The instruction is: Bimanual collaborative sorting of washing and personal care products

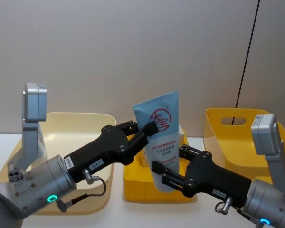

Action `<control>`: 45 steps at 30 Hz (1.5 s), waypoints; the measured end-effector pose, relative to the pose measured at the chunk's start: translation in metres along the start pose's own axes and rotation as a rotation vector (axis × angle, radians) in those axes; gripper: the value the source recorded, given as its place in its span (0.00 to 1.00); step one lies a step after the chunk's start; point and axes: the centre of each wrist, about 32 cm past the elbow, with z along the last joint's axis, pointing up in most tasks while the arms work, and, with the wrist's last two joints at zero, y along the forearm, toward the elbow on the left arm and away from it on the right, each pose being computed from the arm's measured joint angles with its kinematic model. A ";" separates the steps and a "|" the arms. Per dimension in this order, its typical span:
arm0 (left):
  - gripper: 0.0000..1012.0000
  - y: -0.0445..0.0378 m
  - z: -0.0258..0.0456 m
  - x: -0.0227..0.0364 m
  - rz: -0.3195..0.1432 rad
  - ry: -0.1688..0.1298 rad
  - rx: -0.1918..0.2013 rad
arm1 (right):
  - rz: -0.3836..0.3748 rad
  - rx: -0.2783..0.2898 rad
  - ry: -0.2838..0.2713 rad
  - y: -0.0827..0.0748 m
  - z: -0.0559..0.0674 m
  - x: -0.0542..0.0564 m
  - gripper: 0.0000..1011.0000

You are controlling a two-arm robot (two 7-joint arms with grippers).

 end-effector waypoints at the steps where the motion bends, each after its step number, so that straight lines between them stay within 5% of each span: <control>1: 0.19 -0.0001 0.0000 0.0000 0.000 0.000 0.000 | 0.001 0.000 -0.001 0.000 0.000 0.000 0.62; 13: 0.53 -0.0001 0.0000 0.0000 0.000 0.000 0.000 | -0.011 -0.003 -0.003 0.001 0.000 0.000 0.55; 28: 0.98 -0.0001 0.0000 0.0000 0.000 0.000 0.000 | -0.156 -0.044 -0.007 -0.014 -0.003 0.000 0.46; 45: 0.99 0.0000 -0.0001 0.0000 0.000 0.000 0.000 | -0.404 -0.105 -0.065 -0.040 -0.006 0.008 0.44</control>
